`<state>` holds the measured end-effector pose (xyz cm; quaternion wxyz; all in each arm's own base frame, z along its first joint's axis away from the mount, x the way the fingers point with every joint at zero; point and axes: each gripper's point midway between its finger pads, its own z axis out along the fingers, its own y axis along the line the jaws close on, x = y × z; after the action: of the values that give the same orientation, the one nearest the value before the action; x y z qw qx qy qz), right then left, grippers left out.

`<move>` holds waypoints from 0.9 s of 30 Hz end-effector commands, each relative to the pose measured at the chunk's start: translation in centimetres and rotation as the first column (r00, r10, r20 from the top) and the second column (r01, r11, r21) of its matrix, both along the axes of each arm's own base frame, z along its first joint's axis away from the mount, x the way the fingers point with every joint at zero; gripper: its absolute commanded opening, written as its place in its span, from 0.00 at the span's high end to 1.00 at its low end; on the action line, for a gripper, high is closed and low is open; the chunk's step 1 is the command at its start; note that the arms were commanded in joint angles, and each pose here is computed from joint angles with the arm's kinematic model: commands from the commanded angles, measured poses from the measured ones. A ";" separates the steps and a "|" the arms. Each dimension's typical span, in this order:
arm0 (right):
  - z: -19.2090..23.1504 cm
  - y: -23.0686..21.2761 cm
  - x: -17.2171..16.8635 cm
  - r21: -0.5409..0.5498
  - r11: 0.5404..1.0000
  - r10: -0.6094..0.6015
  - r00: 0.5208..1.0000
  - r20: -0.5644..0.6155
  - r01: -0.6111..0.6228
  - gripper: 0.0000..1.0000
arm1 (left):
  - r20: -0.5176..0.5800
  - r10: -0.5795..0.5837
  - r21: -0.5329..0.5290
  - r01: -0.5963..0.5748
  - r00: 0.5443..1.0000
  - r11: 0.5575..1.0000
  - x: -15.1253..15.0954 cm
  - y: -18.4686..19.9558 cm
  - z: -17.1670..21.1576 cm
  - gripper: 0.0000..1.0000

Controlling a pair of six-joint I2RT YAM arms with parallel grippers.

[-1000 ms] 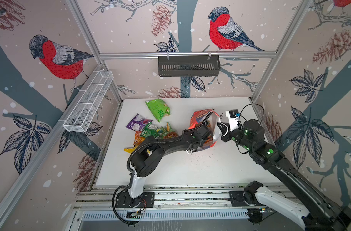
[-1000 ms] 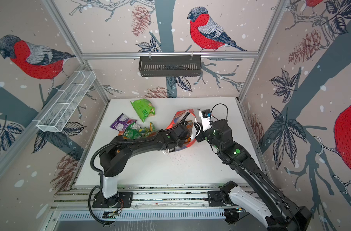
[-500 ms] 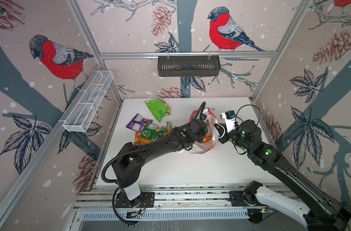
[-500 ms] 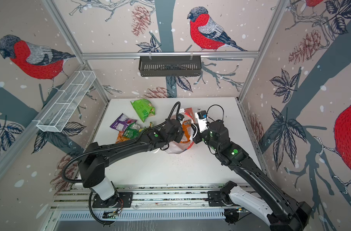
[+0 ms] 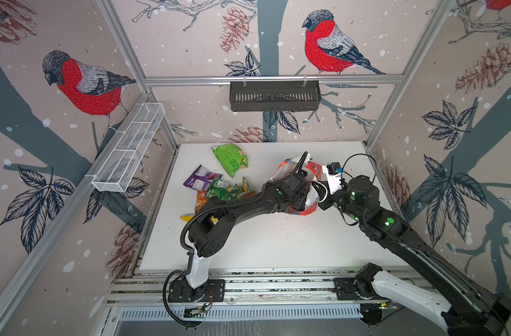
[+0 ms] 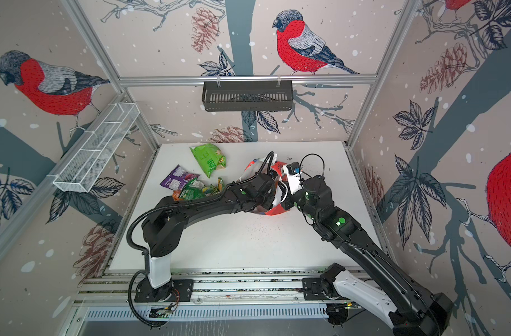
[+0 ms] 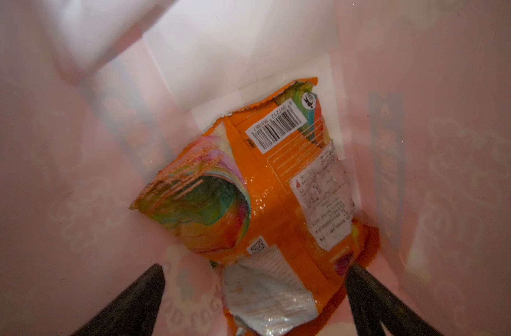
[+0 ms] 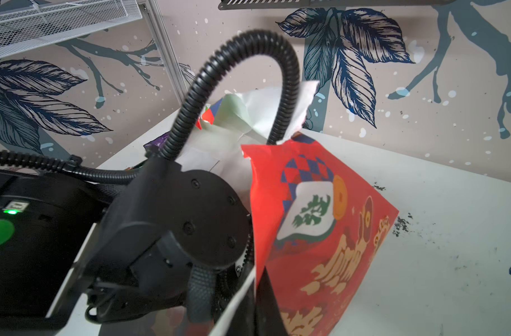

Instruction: Take the snacks out of the paper bag

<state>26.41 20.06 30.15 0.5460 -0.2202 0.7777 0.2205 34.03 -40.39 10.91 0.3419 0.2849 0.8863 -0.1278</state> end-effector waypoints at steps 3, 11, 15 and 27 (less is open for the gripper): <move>2.2 0.8 0.1 0.042 0.998 0.035 0.996 0.088 -0.039 1.00 | -0.077 -0.010 0.019 0.011 0.997 1.000 -0.8 -0.4 -2.9 0.03; 2.6 0.9 0.2 0.051 0.998 0.038 0.994 0.099 -0.043 1.00 | -0.088 0.001 0.081 0.006 0.996 0.997 -0.8 -0.3 -5.3 0.08; 2.8 0.8 0.2 0.053 0.998 0.034 0.994 0.099 -0.039 1.00 | -0.082 0.012 0.092 -0.004 0.997 0.996 -0.5 -0.3 -5.7 0.20; 3.0 0.3 -0.1 0.070 0.997 0.026 0.994 0.102 -0.033 1.00 | -0.094 0.050 0.100 -0.040 0.994 0.994 -0.1 -0.3 -7.1 0.65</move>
<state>26.69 19.15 29.96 0.5490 -0.2082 0.7827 0.2064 35.10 -42.63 6.49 0.3337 0.2721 0.8935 -0.1275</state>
